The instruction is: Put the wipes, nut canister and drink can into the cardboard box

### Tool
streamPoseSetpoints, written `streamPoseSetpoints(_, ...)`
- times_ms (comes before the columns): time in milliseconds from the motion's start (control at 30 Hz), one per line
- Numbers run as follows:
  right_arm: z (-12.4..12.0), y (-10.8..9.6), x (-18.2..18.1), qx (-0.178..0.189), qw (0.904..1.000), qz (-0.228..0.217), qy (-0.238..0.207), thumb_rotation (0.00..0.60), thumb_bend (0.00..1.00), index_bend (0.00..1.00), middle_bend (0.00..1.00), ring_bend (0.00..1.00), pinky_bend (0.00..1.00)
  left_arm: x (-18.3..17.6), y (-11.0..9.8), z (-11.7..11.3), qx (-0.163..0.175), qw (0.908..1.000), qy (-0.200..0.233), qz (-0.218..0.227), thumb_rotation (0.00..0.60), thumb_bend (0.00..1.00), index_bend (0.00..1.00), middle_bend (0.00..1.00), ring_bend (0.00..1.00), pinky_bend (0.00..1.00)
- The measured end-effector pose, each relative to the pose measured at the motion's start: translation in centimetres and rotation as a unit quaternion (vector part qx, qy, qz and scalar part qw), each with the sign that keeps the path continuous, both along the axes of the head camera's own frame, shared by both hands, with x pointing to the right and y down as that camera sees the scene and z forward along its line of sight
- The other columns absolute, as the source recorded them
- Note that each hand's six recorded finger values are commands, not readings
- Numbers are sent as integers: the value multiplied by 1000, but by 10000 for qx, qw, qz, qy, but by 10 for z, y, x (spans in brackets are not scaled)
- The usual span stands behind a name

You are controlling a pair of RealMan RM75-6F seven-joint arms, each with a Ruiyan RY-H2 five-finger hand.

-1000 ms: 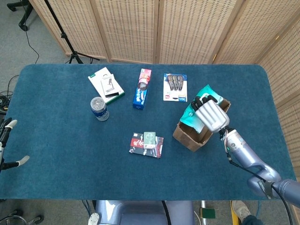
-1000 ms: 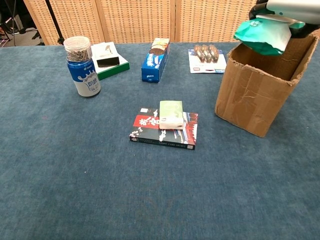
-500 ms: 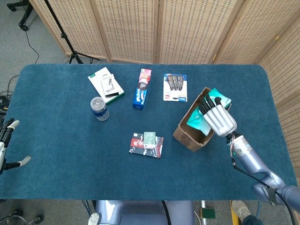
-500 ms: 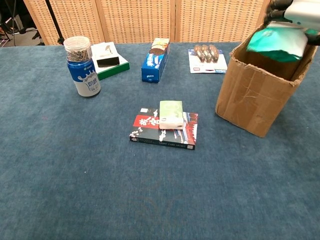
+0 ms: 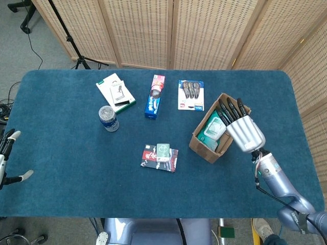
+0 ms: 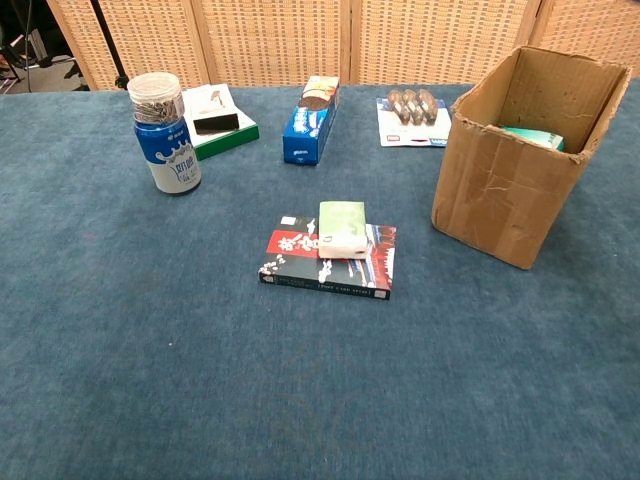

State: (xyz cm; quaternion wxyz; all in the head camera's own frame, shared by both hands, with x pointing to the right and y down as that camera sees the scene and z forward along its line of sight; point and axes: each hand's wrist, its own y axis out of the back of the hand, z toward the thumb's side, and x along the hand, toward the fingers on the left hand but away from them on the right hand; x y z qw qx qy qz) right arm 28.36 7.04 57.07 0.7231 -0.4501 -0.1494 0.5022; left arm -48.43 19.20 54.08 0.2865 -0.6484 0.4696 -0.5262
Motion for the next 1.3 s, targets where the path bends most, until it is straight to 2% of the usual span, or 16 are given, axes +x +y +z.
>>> streamPoseSetpoints(167, -27, 0, 17, 92, 9982, 248, -547, 600, 0, 0, 0, 0, 138, -2, -4, -1, 80, 10000, -29, -14, 600, 0, 0, 0, 0, 35)
streamPoseSetpoints(333, -43, 6, 51, -82, 9879, 748, -1355, 600, 0, 0, 0, 0, 138, -1, -17, -4, 281, 9996, -49, 50, 600, 0, 0, 0, 0, 35)
streamPoseSetpoints(467, -47, 19, 83, -310, 9713, 1265, -1989, 600, 0, 0, 0, 0, 138, 6, -34, -6, 416, 9989, -71, 222, 600, 0, 0, 0, 0, 35)
streamPoseSetpoints(667, -41, 56, 133, -624, 9369, 2081, -2740, 600, 0, 0, 0, 0, 127, 29, -69, -4, 383, 9966, -198, 698, 600, 0, 0, 0, 0, 35)
streamPoseSetpoints(800, -35, 79, 149, -700, 9164, 2425, -3106, 600, 0, 0, 0, 0, 112, 50, -90, -1, 248, 9942, -261, 1016, 600, 0, 0, 0, 0, 35)
streamPoseSetpoints(1000, -30, 96, 150, -772, 8935, 2662, -3534, 600, 0, 0, 0, 0, 108, 89, -120, 13, -151, 9876, -307, 1534, 600, 0, 0, 0, 0, 35)
streamPoseSetpoints(1133, -25, 96, 152, -816, 8892, 2731, -3578, 600, 0, 0, 0, 0, 108, 116, -143, 31, -534, 9812, -435, 1804, 600, 0, 12, 0, 0, 35)
streamPoseSetpoints(1300, -22, 92, 159, -822, 8860, 2837, -3575, 600, 0, 0, 0, 0, 108, 143, -168, 48, -807, 9777, -512, 1868, 600, 0, 26, 0, 0, 35)
